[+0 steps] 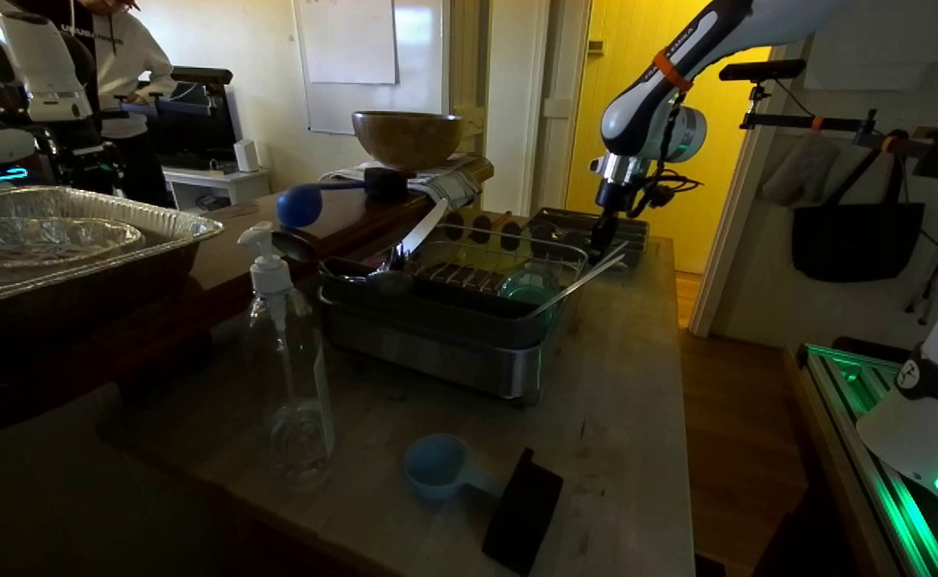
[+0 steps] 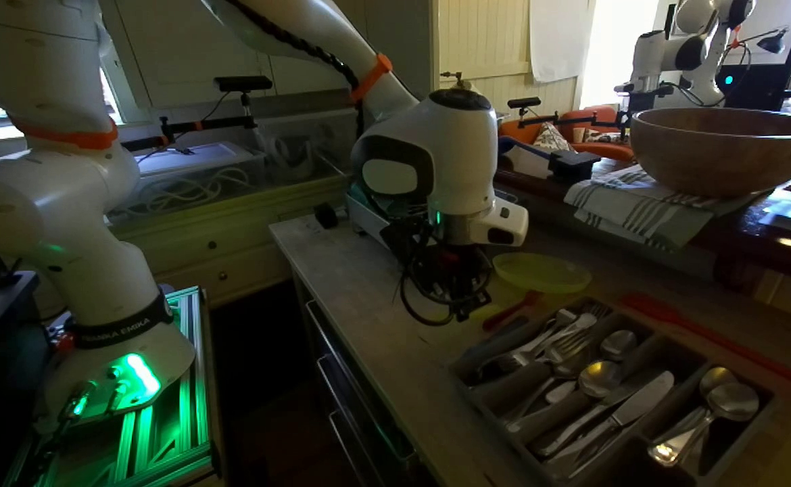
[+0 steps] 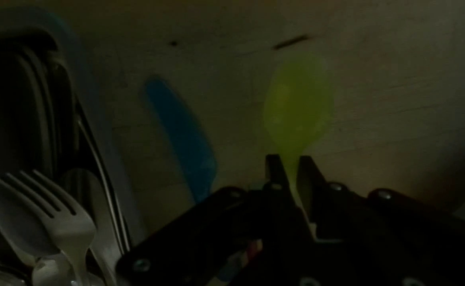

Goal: Put the spoons on the plate

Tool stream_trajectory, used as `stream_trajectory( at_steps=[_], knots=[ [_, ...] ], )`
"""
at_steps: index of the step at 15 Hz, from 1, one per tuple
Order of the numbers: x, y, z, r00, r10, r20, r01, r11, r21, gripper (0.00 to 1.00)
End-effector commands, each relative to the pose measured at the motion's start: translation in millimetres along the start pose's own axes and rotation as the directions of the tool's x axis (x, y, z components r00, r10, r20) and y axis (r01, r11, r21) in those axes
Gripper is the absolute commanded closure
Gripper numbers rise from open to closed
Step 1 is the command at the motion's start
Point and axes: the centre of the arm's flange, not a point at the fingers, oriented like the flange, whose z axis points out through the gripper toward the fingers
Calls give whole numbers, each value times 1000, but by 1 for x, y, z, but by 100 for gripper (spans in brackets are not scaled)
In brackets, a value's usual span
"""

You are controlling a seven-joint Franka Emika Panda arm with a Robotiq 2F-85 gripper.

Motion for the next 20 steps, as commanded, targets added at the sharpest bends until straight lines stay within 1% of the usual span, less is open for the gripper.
stream_trajectory(
  at_steps=[1,3,5,7,10,14,18,20],
  knots=[
    [-9,-11,-17,997,-26,73,25,1000,6,96],
    [-12,-14,-27,994,-53,100,51,999,18,96],
    [-15,-17,-40,992,-73,102,72,997,14,96],
    [-15,-19,-53,992,-89,88,89,996,4,96],
    [-9,-21,-73,994,-98,45,99,995,-17,96],
    [13,-24,-87,994,-108,-17,107,994,-30,96],
    [44,-36,-83,989,-134,-62,132,991,-34,96],
    [60,-42,-79,986,-147,-72,145,989,-36,96]
  ],
)
